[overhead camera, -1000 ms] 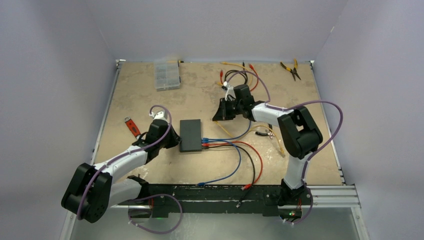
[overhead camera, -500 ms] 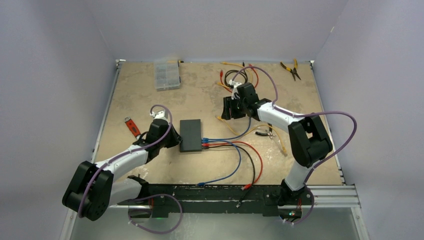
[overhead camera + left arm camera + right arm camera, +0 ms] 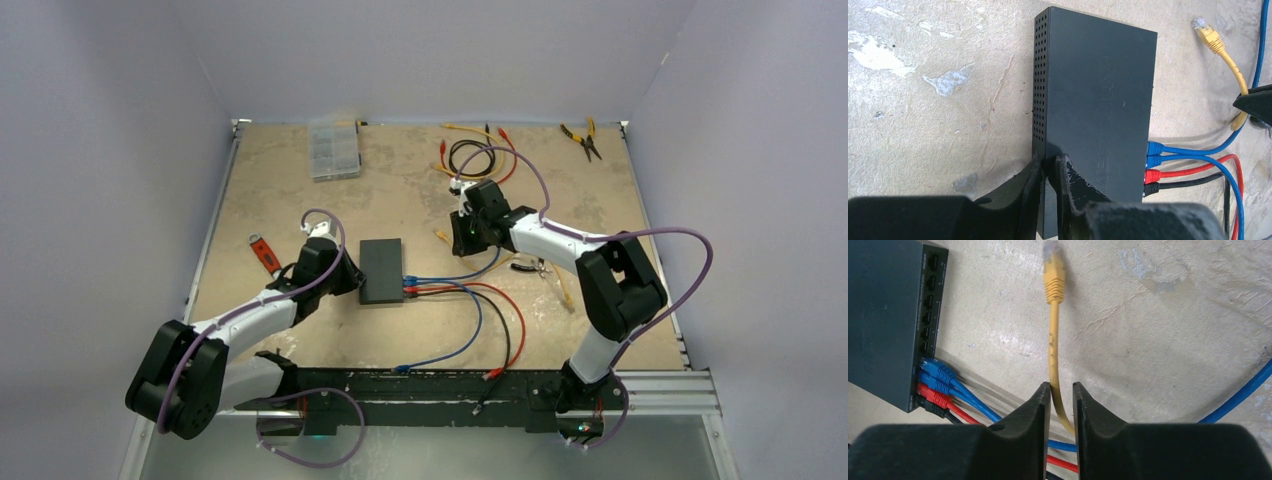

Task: Pull the plug from the switch port
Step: Pick up the connector from the center of the board, then place the connector at the center of the board.

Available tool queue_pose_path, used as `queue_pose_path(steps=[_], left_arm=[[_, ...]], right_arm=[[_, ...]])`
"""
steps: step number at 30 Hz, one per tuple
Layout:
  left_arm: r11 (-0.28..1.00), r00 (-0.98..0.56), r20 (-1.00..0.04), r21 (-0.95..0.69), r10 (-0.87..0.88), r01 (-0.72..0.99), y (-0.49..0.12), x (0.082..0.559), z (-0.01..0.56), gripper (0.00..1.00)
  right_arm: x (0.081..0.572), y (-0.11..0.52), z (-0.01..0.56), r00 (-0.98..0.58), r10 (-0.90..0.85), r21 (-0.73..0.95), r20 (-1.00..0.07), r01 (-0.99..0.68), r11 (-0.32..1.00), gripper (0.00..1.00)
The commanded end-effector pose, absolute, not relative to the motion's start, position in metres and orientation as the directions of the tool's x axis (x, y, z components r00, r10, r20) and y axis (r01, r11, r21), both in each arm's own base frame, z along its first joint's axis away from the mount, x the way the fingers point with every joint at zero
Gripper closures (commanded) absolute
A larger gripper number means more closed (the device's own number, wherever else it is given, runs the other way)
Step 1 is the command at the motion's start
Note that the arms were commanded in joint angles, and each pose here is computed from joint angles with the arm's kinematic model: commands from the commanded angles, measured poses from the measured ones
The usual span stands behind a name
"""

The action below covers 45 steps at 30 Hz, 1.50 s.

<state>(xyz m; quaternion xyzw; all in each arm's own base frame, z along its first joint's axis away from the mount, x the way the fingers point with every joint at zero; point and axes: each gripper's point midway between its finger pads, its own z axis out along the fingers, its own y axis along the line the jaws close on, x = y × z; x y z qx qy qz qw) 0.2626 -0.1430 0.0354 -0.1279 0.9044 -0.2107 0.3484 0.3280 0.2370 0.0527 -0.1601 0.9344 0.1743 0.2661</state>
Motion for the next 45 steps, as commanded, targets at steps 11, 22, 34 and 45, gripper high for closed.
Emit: queue_pose_path(steps=[11,22,34,45], left_arm=[[0.916,-0.801,-0.512,-0.386,-0.311,-0.109,-0.130,0.235,0.003,0.85],[0.917,-0.802,-0.511,-0.385,-0.309,-0.108,-0.130,0.235,0.002,0.84],[0.912,-0.811,-0.501,-0.400,-0.302,-0.092,-0.134,0.232,0.002,0.75],[0.910,-0.816,-0.499,-0.406,-0.292,-0.078,-0.136,0.232,0.003,0.59]], right_arm=[[0.344,0.253,0.094,-0.745,-0.176,0.261,-0.644,-0.430,0.864,1.00],[0.347,0.280,0.164,-0.681,-0.091,0.374,-0.726,-0.502,0.780,1.00],[0.347,0.294,0.244,-0.584,0.013,0.424,-0.812,-0.574,0.701,1.00],[0.343,0.300,0.293,-0.519,0.064,0.432,-0.852,-0.631,0.644,1.00]])
